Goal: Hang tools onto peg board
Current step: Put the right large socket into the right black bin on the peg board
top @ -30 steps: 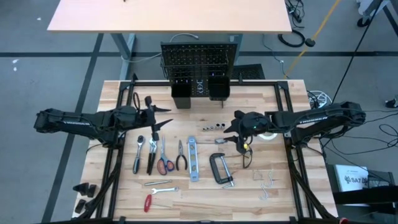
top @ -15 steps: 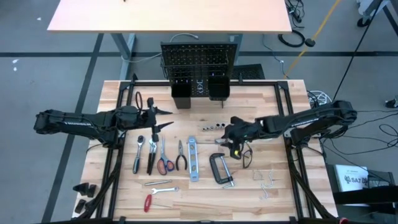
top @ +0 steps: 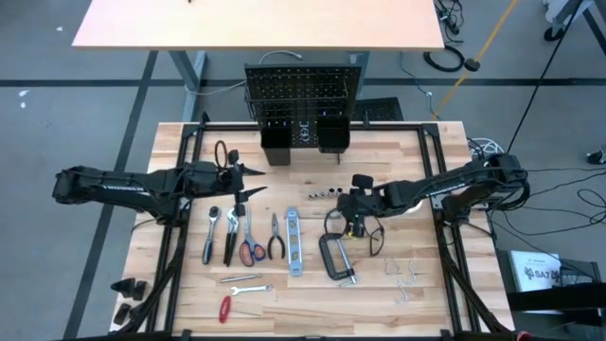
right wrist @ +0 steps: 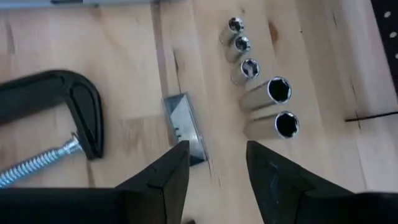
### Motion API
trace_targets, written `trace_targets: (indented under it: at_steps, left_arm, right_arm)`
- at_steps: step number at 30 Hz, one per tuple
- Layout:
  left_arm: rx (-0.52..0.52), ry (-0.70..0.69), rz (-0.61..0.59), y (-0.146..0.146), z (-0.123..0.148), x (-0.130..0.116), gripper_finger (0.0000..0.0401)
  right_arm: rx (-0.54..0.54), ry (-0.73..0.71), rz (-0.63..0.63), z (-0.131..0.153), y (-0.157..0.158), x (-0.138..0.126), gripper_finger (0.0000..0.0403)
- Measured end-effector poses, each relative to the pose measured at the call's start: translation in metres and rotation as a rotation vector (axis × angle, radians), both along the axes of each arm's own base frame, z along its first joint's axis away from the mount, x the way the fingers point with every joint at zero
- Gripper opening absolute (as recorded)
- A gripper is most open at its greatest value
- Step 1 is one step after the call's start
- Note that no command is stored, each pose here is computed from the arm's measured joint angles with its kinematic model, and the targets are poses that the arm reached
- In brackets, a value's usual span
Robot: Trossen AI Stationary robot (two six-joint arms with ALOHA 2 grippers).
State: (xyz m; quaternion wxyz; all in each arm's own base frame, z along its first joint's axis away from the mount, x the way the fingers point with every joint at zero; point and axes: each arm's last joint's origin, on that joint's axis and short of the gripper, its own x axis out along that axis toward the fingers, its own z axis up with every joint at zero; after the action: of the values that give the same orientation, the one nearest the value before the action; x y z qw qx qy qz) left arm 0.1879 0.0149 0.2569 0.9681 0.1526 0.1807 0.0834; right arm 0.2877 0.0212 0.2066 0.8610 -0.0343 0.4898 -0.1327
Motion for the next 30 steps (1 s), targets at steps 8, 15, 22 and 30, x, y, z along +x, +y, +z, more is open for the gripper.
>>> trace_targets:
  at_steps: [8,15,22,30]
  left_arm:
    - [-0.026,0.022,0.008,0.0,-0.005,0.005,0.018]
    - [-0.078,0.028,0.014,-0.001,-0.006,0.003,0.018]
    - [-0.106,0.03,0.015,-0.001,-0.006,0.002,0.018]
    - [-0.106,0.045,0.016,-0.001,-0.008,0.002,0.018]
  right_arm:
    - [-0.01,-0.087,0.013,0.005,-0.033,-0.008,0.0153]
    - [0.072,-0.229,-0.002,-0.025,-0.054,-0.023,0.0153]
    - [0.028,-0.244,-0.02,-0.03,-0.063,-0.026,0.0153]
    - [0.064,-0.222,-0.039,-0.032,-0.07,-0.029,0.0153]
